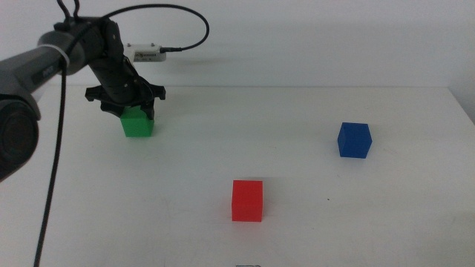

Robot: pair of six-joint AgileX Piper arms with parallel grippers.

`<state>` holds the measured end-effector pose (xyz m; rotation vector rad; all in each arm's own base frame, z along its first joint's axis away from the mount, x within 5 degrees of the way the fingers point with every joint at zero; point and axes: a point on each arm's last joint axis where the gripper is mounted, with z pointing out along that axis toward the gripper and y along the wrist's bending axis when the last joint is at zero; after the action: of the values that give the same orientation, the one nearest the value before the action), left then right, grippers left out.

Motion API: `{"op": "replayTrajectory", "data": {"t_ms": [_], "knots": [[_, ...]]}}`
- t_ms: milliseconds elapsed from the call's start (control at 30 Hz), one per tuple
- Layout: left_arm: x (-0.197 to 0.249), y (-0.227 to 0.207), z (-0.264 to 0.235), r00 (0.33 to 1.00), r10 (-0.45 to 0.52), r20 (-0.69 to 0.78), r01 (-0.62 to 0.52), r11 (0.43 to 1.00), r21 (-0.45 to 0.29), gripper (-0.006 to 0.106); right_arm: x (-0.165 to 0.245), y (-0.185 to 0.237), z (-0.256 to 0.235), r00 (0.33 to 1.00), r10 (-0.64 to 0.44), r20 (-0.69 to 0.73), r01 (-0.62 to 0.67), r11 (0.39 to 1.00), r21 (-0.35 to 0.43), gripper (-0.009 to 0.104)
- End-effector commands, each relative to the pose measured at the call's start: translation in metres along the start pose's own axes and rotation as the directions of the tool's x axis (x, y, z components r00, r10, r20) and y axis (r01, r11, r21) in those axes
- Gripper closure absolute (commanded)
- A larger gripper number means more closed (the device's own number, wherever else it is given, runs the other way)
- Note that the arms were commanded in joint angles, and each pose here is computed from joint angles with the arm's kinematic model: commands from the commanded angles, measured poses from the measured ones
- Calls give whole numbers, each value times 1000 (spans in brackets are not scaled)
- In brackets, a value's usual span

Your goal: Stack red cubes first, then green, then blue cubes in a specific spot.

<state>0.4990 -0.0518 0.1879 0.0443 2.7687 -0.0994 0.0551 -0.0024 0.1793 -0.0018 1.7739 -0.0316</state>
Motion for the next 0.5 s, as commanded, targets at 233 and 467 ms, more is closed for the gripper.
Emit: {"op": "replayTrajectory", "data": {"t_ms": [233,467], "knots": [[19,-29,-121,988,-6,155,-3,998,59,102,-14,1,-4,993,-17,118,18,1000,-7,1],[95,-97,-171,976,-88,197,64,990,123,102,-14,1,-4,993,-17,118,18,1000,-7,1]]}}
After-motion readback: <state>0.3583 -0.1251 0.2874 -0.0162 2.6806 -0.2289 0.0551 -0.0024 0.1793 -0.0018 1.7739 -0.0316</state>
